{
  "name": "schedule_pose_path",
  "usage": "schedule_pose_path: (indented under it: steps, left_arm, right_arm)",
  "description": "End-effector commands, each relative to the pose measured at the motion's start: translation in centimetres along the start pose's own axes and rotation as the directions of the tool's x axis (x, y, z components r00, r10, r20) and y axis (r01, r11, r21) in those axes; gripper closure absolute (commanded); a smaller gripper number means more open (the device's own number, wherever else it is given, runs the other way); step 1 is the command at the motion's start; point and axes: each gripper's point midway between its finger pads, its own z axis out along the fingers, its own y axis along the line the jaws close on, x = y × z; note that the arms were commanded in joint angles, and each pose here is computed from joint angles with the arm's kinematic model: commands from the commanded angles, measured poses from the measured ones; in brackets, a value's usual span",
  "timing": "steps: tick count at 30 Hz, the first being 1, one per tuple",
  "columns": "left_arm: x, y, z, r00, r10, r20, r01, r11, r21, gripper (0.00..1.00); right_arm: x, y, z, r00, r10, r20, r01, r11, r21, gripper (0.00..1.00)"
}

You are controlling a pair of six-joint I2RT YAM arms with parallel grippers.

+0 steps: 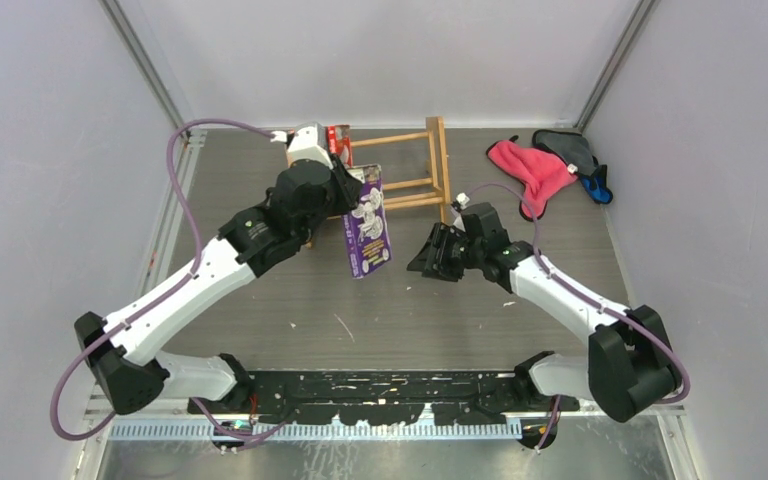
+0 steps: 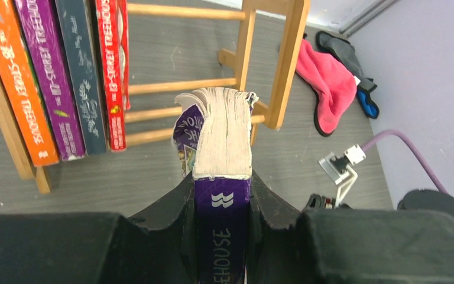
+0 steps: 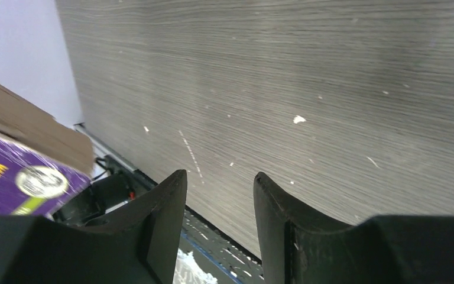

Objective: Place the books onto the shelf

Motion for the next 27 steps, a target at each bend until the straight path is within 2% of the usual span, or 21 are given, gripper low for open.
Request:
schedule_pose_path:
  steps: [1,11,16,21,27]
  left_arm:
    - [-6.5,-2.6,-0.3,0.978,0.013,0.208,-0.015,1.000,0.010,1.00]
    - [-8.2,-4.4,3.5,0.950,0.173,0.260,-0.163,0.985,-0.059,1.00]
    - [-8.3,-4.5,5.3,0.928,0.229,0.295,-0.209,0.973,-0.099,1.00]
    - [-8.5,-4.5,7.0,0.896,0.277,0.347,-0.245,0.960,-0.135,1.00]
    - [-9.6,-4.1,8.6,0.875,0.255,0.411,-0.208,0.966,-0.157,1.00]
  right_arm:
    - [-1.2,-0.9,-1.5,0.995,-0.064,0.076,0.058,0.995,0.079,0.50]
    - [-2.6,-3.8,-4.0,0.973,-0.167,0.160,0.118,0.954,0.277,0.50]
    - [-4.0,-4.9,-6.2,0.947,-0.199,0.252,0.095,0.923,0.373,0.50]
    - [-4.3,-5.4,-7.5,0.928,-0.211,0.306,0.076,0.914,0.399,0.51]
    - [-3.8,-5.9,-7.9,0.930,-0.209,0.302,0.070,0.908,0.413,0.51]
